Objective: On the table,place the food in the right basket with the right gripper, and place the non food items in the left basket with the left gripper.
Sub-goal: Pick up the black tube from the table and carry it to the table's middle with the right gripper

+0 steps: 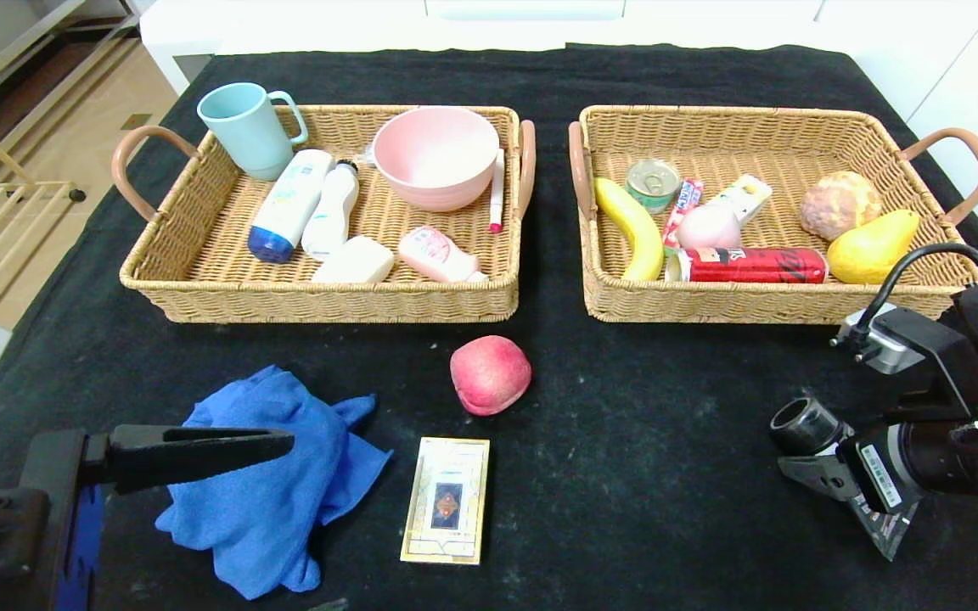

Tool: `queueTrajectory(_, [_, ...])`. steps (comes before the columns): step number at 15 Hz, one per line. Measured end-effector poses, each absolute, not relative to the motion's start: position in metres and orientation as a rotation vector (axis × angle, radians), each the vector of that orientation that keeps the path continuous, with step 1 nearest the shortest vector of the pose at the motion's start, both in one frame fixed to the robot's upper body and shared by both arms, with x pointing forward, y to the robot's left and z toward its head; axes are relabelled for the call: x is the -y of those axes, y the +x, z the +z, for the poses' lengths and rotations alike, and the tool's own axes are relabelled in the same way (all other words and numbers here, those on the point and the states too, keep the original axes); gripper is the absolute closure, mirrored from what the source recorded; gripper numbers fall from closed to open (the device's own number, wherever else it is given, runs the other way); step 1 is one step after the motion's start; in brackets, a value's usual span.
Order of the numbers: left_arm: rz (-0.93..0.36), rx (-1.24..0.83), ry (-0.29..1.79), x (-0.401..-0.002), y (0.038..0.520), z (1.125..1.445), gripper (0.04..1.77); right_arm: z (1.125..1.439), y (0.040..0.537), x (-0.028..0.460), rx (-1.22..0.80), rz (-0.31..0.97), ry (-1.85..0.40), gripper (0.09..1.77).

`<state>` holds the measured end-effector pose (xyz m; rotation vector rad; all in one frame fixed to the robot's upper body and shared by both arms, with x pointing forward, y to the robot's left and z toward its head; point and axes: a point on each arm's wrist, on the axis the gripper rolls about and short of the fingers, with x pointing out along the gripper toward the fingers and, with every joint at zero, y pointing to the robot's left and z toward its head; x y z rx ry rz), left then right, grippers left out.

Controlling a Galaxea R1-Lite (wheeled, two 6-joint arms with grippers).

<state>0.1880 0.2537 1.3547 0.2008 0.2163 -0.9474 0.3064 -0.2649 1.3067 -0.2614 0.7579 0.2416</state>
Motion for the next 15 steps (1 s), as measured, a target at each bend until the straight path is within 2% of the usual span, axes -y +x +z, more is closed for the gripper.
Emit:
queueTrajectory(1, [-0.947,-0.216,0.201,-0.2537,0.188,1.3547,0.09,1.3064,0.3065,0.2648,-0.759,0.242,-0.262,0.15])
queueTrajectory(2, [-0.947,-0.217,0.201,-0.2536,0.1881,1.3546,0.09,1.3062,0.3067,0.2648,-0.76,0.242,-0.262,0.36])
queueTrajectory(4, [-0.948,-0.217,0.201,-0.2535,0.188,1.3546,0.09,1.3058,0.307,0.2645,-0.762,0.242,-0.261,0.67])
queueTrajectory(7, [-0.95,-0.215,0.201,-0.2534,0.1876,1.3547,0.09,1.3051,0.3078,0.2642,-0.764,0.243,-0.262,0.95])
queueTrajectory(9, [-0.95,-0.214,0.201,-0.2535,0.1874,1.3549,0.09,1.3048,0.3081,0.2643,-0.766,0.242,-0.263,1.03])
queueTrajectory(15, [-0.951,-0.214,0.201,-0.2535,0.1872,1.3549,0.09,1.3031,0.308,0.2643,-0.772,0.241,-0.264,1.03])
